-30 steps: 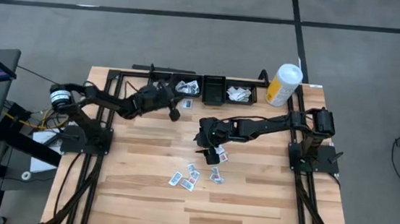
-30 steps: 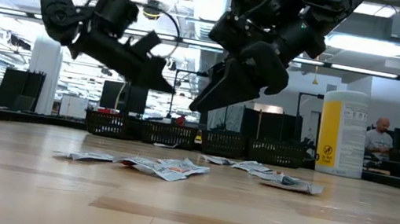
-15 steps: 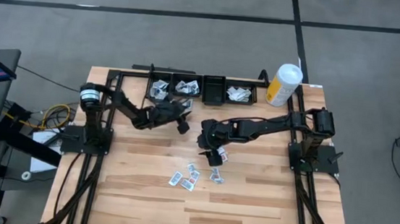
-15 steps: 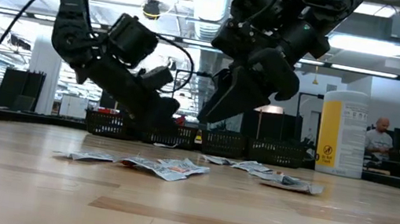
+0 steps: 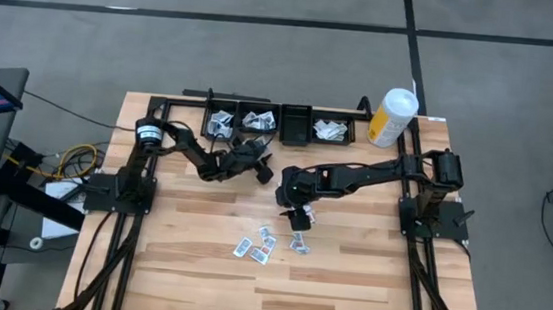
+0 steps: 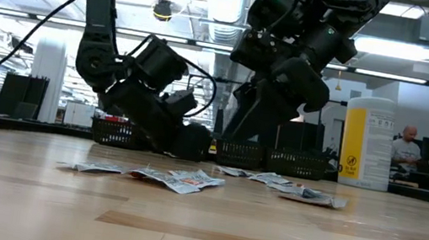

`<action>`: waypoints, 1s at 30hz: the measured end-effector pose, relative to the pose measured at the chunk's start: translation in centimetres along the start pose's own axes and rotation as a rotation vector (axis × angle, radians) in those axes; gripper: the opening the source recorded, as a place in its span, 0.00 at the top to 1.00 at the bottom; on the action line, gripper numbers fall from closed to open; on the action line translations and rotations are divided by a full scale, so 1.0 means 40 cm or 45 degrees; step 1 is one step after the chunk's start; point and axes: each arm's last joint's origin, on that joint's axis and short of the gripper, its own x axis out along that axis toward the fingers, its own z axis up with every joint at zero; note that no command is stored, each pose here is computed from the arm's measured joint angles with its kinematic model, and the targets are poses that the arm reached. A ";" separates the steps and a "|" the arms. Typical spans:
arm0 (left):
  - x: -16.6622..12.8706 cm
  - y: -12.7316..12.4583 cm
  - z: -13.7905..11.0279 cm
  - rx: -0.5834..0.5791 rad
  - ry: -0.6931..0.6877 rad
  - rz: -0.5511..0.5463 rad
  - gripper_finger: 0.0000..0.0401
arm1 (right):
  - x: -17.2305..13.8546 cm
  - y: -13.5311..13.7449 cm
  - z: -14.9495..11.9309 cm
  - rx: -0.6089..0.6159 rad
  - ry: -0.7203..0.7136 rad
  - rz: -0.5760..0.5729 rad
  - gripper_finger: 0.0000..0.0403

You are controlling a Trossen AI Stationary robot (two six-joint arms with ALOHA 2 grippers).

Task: Pick & Place First Aid Supplies
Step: Put the black towelette pack into the middle left black bin

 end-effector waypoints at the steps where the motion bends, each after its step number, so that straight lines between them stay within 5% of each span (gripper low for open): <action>1: 0.000 0.001 -0.001 0.002 0.002 0.007 0.64 | 0.000 0.000 0.000 0.002 0.002 0.000 0.40; 18: 0.000 0.010 0.001 0.027 0.003 0.109 0.66 | 0.000 0.000 0.002 0.003 -0.009 -0.002 0.40; 26: -0.006 -0.002 -0.005 0.048 0.037 0.069 0.97 | 0.000 0.000 0.002 0.002 -0.010 -0.002 0.40; 30: -0.017 -0.024 -0.007 0.064 0.034 0.042 0.99 | 0.000 0.000 0.002 0.002 -0.011 -0.002 0.40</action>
